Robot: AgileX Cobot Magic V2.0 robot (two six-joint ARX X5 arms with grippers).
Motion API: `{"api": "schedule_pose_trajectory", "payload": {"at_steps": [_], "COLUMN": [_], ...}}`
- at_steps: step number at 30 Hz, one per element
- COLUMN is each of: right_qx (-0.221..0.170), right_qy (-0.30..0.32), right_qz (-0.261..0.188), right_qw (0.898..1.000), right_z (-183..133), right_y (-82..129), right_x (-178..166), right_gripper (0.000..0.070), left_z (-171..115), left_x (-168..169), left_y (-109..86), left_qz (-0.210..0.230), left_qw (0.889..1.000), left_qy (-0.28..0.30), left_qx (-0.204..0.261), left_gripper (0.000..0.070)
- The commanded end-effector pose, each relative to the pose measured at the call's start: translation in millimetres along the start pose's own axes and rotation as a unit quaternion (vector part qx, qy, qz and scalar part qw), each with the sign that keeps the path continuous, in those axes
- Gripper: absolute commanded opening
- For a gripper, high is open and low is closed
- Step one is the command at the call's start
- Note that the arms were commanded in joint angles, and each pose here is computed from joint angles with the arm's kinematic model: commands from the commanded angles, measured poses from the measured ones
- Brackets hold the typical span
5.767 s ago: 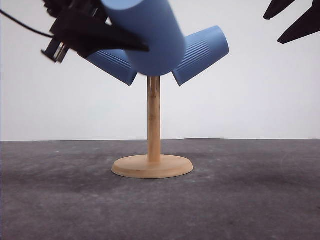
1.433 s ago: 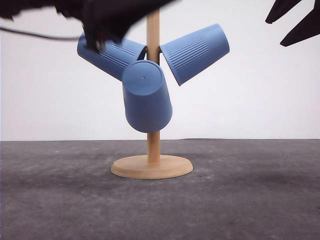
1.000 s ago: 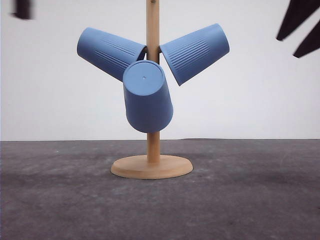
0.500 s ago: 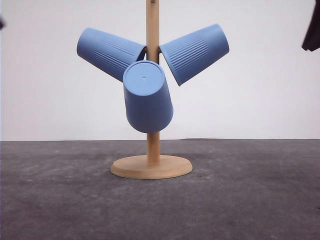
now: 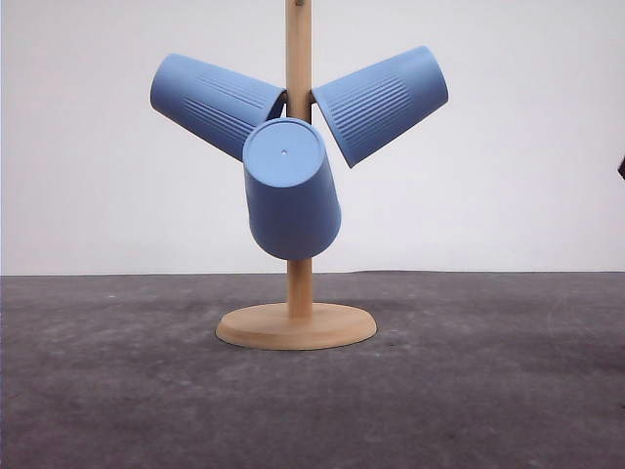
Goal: Place three cups
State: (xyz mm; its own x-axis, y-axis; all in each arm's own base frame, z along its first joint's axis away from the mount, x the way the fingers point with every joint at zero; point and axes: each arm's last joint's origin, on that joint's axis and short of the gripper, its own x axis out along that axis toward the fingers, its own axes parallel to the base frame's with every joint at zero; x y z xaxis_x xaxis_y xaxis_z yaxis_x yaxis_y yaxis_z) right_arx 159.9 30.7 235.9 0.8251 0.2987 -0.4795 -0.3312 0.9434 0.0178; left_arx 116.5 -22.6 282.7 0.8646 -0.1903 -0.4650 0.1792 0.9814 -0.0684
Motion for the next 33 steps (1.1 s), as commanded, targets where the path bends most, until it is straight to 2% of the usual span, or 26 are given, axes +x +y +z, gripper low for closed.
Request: {"api": "schedule_pose_trajectory", "payload": {"at_steps": [1,15,18,23,27,33], "right_qx": [0.007,0.007,0.007,0.007,0.007,0.007], "right_qy": [-0.01,-0.012,-0.012,-0.012,-0.012,-0.012], "right_qz": [-0.001,-0.001,-0.001,-0.001,-0.001,-0.001], "right_qw": [1.0,1.0,1.0,1.0,1.0,1.0], "right_z": [5.3,5.5,5.5,5.5,5.5,5.5], "right_y": [-0.3,-0.3,-0.2,-0.3,-0.3,-0.3], "right_x": [-1.2,-1.2,-1.2,-1.2,-1.2,-1.2], "right_gripper": [0.0,0.0001,0.0,0.0001,0.0001,0.0001], "left_z": [6.1,3.5,-12.2,-66.2,-98.9,-119.3], "left_x": [-3.4,-0.9,3.5,17.1,23.5,35.0], "left_y": [-0.4,0.2,4.1,13.4,18.1,21.8], "left_qz": [0.001,0.002,0.015,0.037,0.051,0.066], "left_qw": [1.0,1.0,0.998,0.99,0.986,0.981], "left_qy": [-0.012,-0.014,-0.051,-0.133,-0.158,-0.18], "left_qx": [0.009,0.009,0.026,0.002,-0.009,-0.011], "left_gripper": [0.0,0.0,0.0,0.0,0.0,0.0]}}
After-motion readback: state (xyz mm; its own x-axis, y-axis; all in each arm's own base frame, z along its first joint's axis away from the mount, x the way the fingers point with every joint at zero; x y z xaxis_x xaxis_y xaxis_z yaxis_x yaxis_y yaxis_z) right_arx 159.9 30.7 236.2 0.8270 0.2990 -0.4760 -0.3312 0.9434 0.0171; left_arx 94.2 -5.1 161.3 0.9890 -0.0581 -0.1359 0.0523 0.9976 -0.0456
